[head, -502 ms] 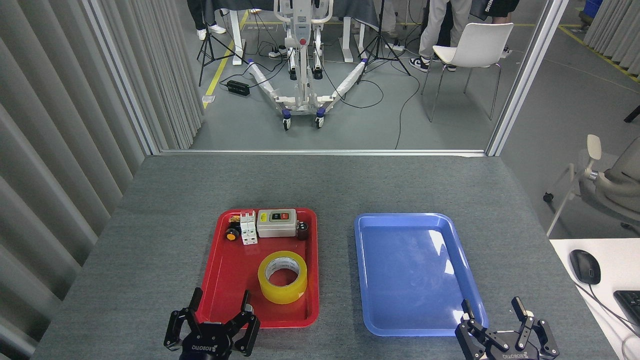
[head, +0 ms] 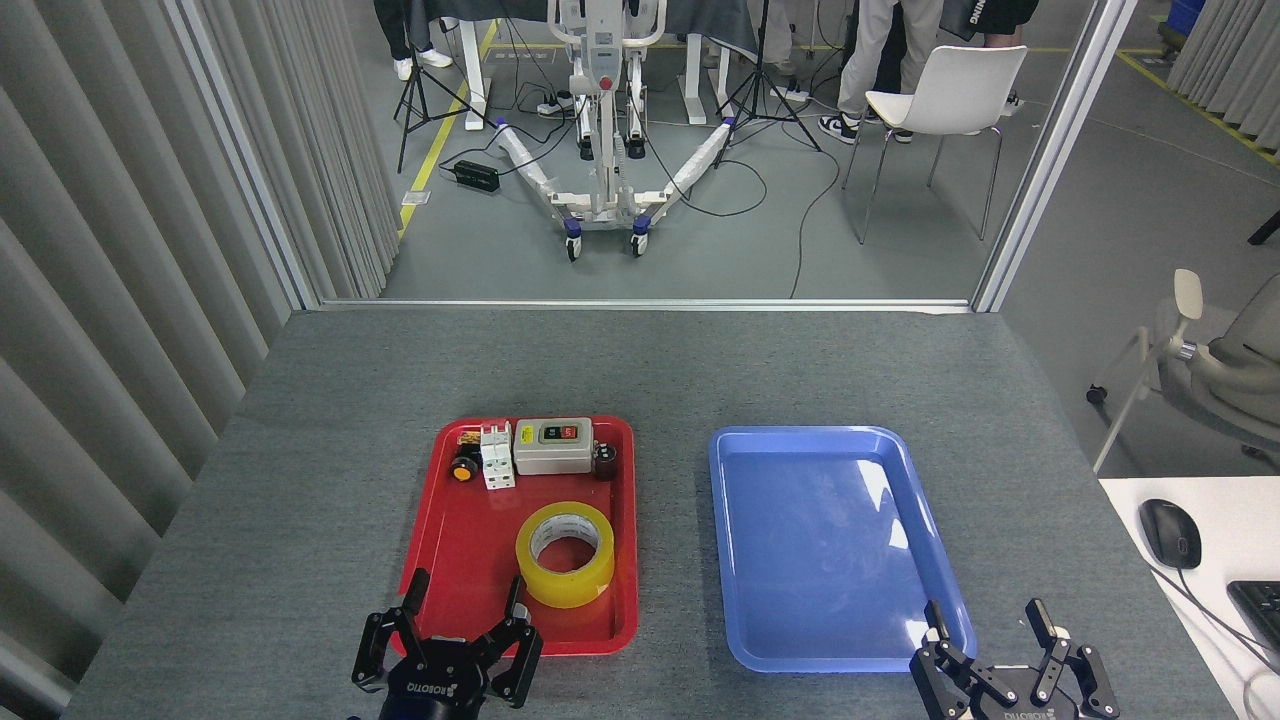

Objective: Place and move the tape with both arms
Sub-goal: 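Move the left gripper forward to the yellow tape roll in the red tray, then close the left gripper on the rim of the yellow tape roll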

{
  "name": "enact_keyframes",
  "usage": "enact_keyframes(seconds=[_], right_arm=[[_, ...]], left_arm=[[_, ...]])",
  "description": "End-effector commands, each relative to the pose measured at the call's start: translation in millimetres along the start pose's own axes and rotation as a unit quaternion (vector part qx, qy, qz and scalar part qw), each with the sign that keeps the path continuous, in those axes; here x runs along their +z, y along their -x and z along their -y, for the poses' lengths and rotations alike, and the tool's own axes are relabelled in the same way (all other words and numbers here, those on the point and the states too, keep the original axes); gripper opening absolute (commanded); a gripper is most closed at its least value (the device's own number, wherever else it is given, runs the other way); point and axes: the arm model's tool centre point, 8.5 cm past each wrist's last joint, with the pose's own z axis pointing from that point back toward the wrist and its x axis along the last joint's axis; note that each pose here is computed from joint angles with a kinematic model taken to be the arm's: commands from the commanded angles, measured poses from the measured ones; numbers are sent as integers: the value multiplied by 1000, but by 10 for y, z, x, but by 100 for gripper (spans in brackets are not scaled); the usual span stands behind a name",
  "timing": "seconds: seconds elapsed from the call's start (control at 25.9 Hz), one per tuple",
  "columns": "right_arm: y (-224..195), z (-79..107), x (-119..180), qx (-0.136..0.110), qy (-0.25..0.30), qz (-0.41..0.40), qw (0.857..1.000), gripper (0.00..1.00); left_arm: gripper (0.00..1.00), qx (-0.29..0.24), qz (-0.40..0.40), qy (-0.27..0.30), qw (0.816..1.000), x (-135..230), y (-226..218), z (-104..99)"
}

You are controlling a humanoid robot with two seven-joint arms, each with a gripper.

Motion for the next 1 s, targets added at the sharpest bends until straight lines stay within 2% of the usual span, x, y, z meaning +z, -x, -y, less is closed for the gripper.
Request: enact_keyframes(seconds=[0.0, 0.15, 0.5, 0.77, 0.97], right_arm=[[-15, 19, 1, 5, 3, -1, 1000, 100], [-16, 36, 14, 3, 7, -9, 1000, 100], [-44, 17, 21, -2, 5, -5, 1000, 100], [-27, -16, 17, -2, 0, -10, 1000, 100], [-22, -57, 23, 0, -8, -10, 1000, 100]], left_arm=[[99, 0, 6, -8, 1000, -144, -38, -48], [99, -2, 8, 1, 1000, -271, -51, 25], [100, -13, 13, 27, 999, -946, 6, 245], [99, -17, 12, 59, 998, -1258, 14, 403], [100, -30, -15, 75, 997, -1353, 116, 470]])
